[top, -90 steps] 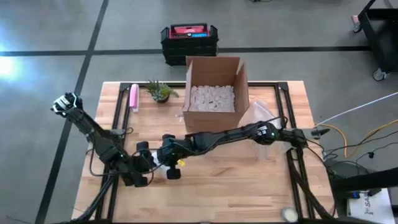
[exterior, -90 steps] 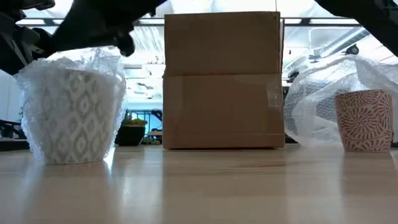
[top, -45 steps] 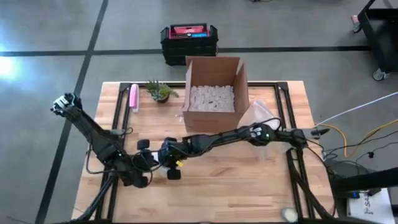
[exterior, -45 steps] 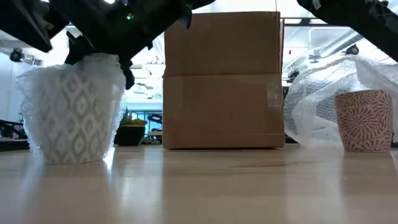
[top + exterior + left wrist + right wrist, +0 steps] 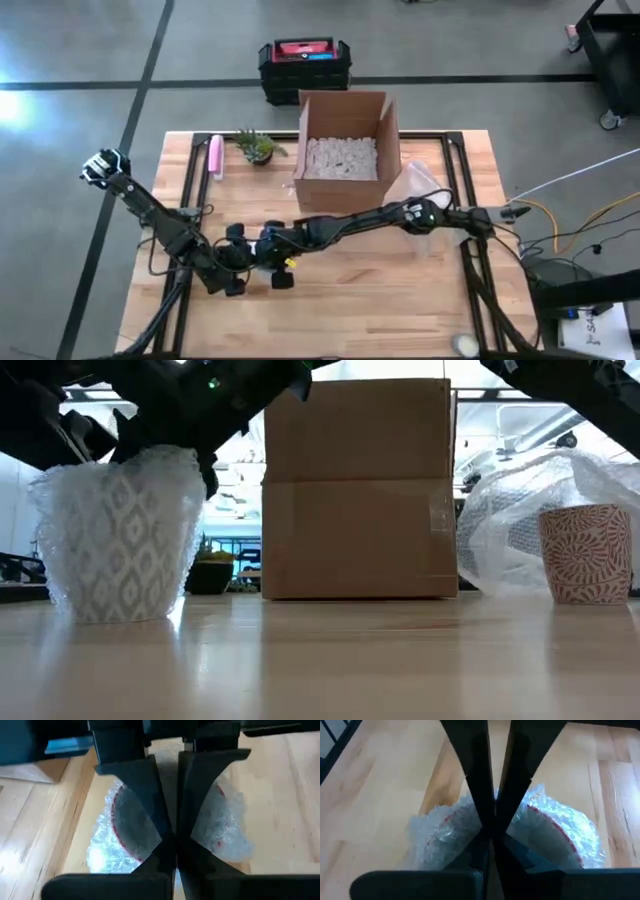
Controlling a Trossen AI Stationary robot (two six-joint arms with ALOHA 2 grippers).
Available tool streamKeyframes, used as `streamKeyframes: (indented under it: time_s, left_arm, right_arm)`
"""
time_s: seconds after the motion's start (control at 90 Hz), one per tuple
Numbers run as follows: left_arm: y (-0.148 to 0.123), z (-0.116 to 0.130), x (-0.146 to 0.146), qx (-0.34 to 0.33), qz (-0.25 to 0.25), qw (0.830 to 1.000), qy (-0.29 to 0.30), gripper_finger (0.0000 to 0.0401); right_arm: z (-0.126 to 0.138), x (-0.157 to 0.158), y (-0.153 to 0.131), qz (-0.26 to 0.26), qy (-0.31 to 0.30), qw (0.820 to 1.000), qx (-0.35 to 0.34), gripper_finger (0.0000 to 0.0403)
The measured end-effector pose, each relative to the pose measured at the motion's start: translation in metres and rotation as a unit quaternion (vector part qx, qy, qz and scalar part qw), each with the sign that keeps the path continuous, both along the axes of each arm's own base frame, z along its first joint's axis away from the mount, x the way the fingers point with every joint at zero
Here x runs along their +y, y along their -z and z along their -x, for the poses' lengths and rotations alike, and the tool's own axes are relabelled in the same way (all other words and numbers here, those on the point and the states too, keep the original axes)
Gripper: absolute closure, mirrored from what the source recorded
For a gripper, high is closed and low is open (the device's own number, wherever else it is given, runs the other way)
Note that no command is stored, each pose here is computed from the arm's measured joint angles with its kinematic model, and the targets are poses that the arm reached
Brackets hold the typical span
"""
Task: Wrap mug
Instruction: Wrap the gray mug with bubble wrap
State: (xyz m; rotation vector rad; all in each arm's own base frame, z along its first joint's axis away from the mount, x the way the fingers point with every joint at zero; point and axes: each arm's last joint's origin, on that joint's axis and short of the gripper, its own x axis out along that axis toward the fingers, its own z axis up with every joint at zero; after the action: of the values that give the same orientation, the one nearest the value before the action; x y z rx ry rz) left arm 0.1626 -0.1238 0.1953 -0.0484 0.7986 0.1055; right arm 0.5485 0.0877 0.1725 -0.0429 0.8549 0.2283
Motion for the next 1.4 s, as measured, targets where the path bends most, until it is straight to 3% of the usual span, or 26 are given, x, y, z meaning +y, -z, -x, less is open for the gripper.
streamKeyframes:
  time_s: [0.222,0.578,0.756,0.944,1.144,1.4]
  left_arm:
    - [-0.004,-0.002,0.000,-0.025,-0.009,0.999,-0.020,0.0401]
    - [-0.008,-0.003,0.000,-0.029,-0.012,0.999,-0.021,0.0401]
    - [-0.037,-0.009,-0.006,-0.043,-0.018,0.999,0.001,0.0401]
    - [-0.060,0.001,-0.003,0.018,-0.028,0.999,-0.009,0.0401]
    - [-0.036,0.025,-0.002,0.111,-0.009,0.993,-0.038,0.0401]
    - [0.016,0.041,-0.009,0.091,0.040,0.994,-0.052,0.0401]
  right_arm:
    - [0.001,-0.007,-0.028,0.031,0.003,0.999,-0.032,0.0389]
    - [-0.004,-0.012,0.011,0.023,0.031,0.999,0.004,0.0389]
    - [-0.003,-0.011,0.013,0.019,0.032,0.999,0.007,0.0389]
    - [-0.003,-0.011,0.013,0.028,0.021,0.999,0.006,0.0389]
    - [-0.003,-0.011,0.013,0.032,0.016,0.999,0.004,0.0389]
    - [-0.004,-0.011,0.012,0.030,0.018,0.999,-0.001,0.0389]
